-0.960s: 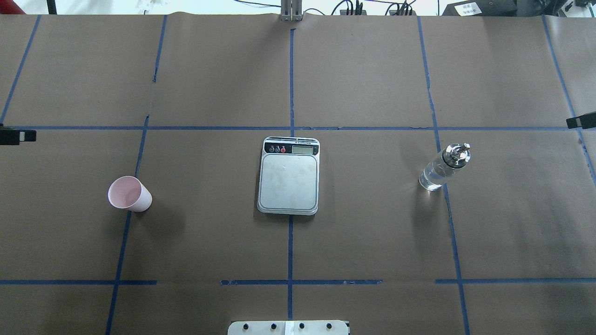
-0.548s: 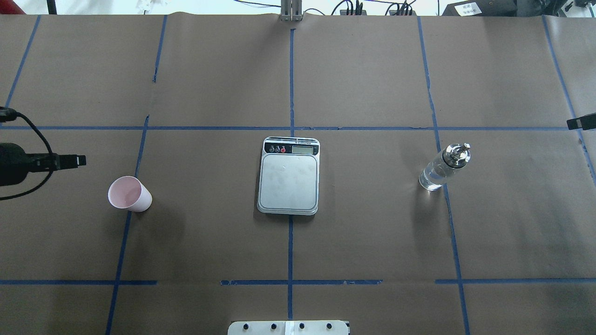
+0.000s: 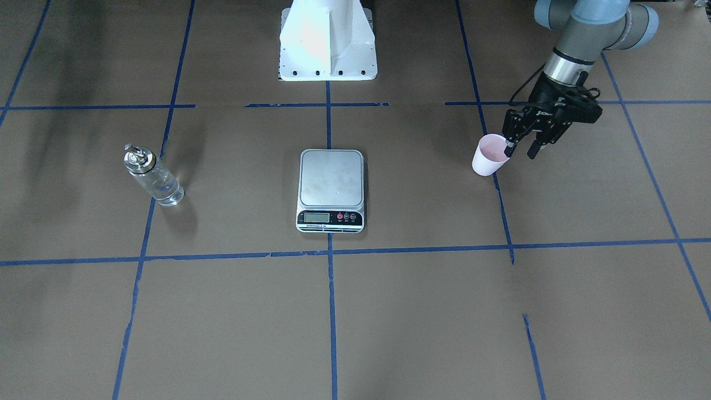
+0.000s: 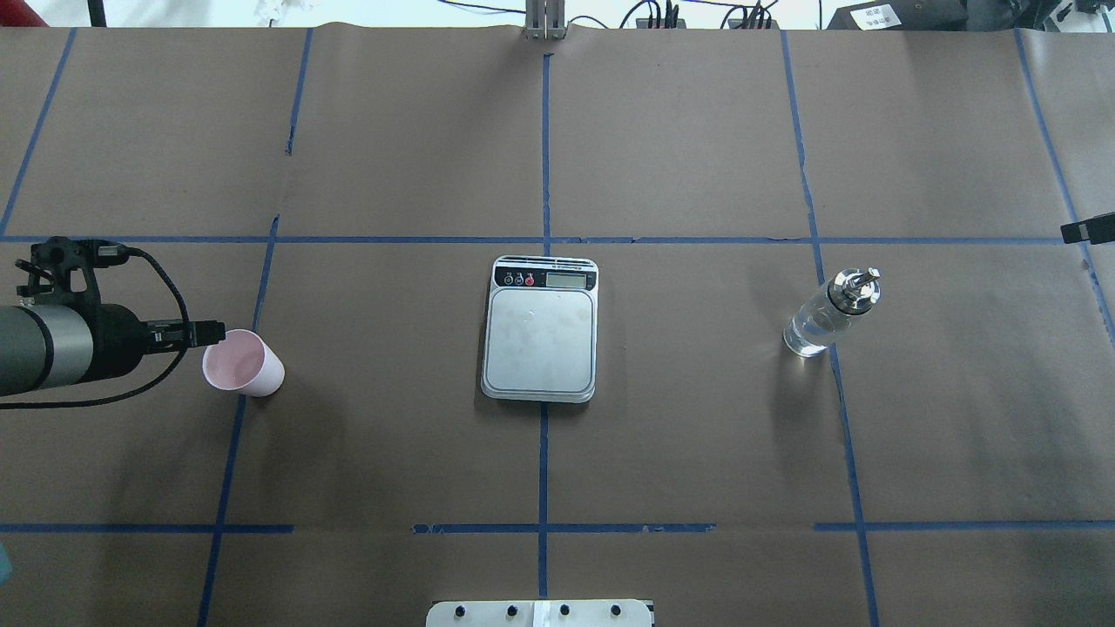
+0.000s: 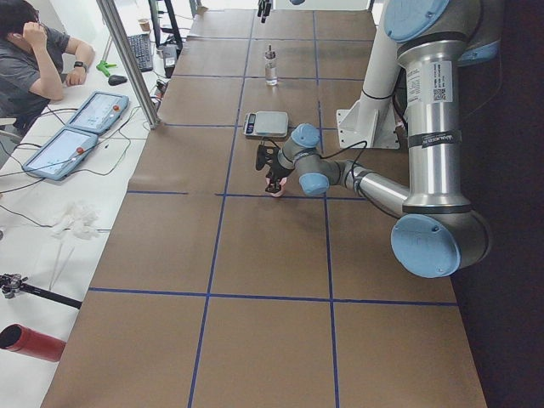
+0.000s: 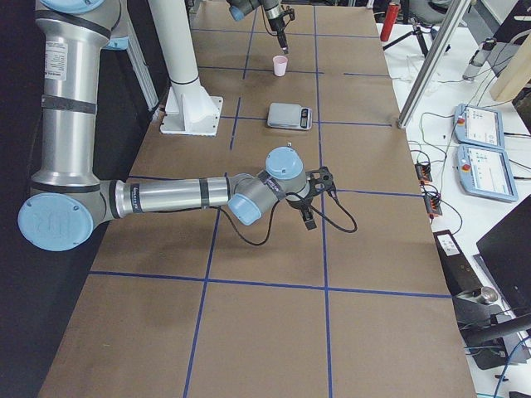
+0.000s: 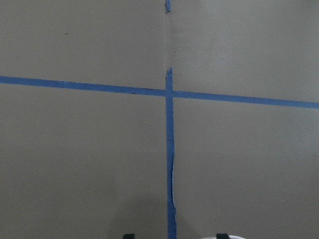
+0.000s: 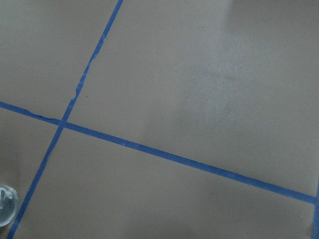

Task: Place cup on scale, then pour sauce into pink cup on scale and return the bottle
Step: 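Move the left gripper to the pink cup and grasp it, then carry the pink cup with the left gripper onto the scale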

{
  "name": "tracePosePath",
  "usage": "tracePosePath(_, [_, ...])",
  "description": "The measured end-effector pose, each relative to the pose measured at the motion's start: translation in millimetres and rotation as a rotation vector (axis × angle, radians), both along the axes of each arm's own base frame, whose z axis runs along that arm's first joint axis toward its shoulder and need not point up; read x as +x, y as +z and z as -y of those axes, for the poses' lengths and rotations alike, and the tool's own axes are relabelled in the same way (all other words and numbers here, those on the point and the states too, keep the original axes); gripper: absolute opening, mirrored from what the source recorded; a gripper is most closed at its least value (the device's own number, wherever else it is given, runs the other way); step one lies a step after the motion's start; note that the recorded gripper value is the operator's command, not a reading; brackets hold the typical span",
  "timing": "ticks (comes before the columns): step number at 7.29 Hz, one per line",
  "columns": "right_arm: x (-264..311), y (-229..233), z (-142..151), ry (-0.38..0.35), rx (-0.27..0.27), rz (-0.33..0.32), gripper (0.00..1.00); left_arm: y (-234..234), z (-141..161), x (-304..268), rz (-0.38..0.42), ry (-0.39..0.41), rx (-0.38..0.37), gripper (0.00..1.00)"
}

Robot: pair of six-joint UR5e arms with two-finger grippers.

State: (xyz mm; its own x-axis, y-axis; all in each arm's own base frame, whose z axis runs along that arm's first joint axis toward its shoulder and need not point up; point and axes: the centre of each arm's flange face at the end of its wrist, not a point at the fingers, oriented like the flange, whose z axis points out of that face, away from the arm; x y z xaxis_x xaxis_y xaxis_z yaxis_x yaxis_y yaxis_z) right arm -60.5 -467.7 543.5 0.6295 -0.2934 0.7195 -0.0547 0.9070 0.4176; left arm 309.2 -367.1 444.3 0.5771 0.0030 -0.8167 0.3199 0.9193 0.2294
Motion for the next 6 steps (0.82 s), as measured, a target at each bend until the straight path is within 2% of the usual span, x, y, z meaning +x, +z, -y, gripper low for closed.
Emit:
tracePosePath(1, [0, 0, 0, 0.0, -0.001, 0.0, 1.0, 1, -5, 10, 0.014, 0.01, -0.001, 0.45])
tracePosePath(2, [0, 1, 0, 0.0, -0.002, -0.001, 1.0, 3, -11, 18, 0.027, 0.024, -0.003, 0.35])
tracePosePath(3, [0, 1, 0, 0.0, -0.002, -0.001, 1.0, 4, -17, 25, 0.038, 0.037, -0.004, 0.0])
tracePosePath(6, [0, 1, -1, -0.001, -0.002, 0.0, 1.0, 2, -23, 30, 0.045, 0.054, -0.001, 0.0])
